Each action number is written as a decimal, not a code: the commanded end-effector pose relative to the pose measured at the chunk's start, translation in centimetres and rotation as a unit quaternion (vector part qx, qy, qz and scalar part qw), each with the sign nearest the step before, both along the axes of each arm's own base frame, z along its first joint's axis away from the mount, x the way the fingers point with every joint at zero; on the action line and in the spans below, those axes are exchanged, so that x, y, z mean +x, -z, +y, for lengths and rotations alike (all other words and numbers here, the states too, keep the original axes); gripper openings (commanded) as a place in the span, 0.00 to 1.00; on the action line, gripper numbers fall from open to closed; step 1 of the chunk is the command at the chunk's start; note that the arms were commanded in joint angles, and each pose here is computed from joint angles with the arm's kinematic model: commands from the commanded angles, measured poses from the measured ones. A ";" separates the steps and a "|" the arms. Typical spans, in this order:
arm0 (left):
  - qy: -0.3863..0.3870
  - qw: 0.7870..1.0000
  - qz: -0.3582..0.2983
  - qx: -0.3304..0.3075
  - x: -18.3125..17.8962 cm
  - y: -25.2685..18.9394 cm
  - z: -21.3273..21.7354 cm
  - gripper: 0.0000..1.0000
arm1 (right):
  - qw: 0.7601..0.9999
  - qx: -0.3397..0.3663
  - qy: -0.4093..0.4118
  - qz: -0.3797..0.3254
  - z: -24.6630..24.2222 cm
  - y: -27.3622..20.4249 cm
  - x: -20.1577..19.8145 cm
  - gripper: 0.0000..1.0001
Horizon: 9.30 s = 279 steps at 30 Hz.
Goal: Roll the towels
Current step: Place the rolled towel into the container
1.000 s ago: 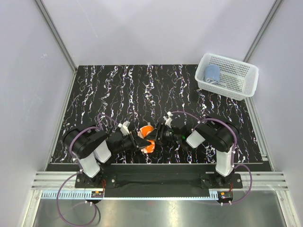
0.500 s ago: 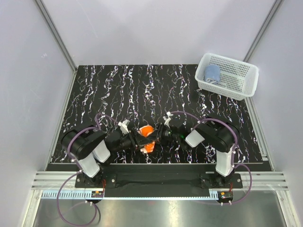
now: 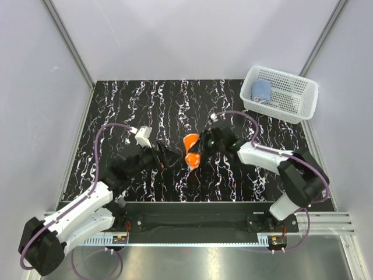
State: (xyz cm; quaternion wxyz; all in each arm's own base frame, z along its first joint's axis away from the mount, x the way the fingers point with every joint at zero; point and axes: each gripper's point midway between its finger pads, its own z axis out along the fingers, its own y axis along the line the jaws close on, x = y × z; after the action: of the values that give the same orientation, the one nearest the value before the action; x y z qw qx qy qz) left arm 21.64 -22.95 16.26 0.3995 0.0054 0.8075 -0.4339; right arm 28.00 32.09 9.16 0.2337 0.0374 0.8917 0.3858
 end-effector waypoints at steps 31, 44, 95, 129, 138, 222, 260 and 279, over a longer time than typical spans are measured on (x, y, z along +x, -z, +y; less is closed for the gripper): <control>-0.107 0.963 -0.077 0.236 -2.3 -7.0 11.3 0.99 | 0.955 -0.021 0.277 -0.105 -39.2 -12.6 30.7 0.02; -0.102 0.962 -0.067 0.246 -1.9 -6.3 11.0 0.99 | 0.955 -0.060 0.289 0.019 -44.3 2.4 32.6 0.02; -0.105 0.963 -0.065 0.241 -1.6 -6.3 11.3 0.99 | 0.894 -0.284 0.345 -0.026 -43.7 -4.5 32.5 0.82; -0.102 0.964 -0.066 0.236 -1.5 -6.4 11.3 0.99 | 0.902 -0.253 0.349 0.011 -43.0 1.9 32.8 0.32; -0.103 0.965 -0.071 0.232 -1.6 -6.7 11.4 0.99 | 0.898 -0.262 0.353 -0.029 -43.3 -3.6 32.4 0.43; -0.420 0.787 -0.297 0.340 11.4 2.7 25.2 0.99 | 0.936 -0.083 0.248 -0.235 -26.7 -14.5 -0.6 1.00; -0.377 0.820 -0.257 0.345 14.1 3.8 25.1 0.99 | 0.860 -0.313 0.275 -0.294 -31.2 -18.5 0.1 1.00; -0.376 0.821 -0.256 0.345 14.1 3.8 25.1 0.99 | 0.814 -0.336 0.340 -0.329 -30.9 -11.7 5.2 1.00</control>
State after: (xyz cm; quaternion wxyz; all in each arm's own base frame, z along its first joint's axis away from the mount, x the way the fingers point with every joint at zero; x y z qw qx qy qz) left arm 34.81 2.51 10.07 0.6661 -0.0460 0.7389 0.0900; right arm 30.36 0.69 20.32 0.5831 0.0676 0.7973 -0.1402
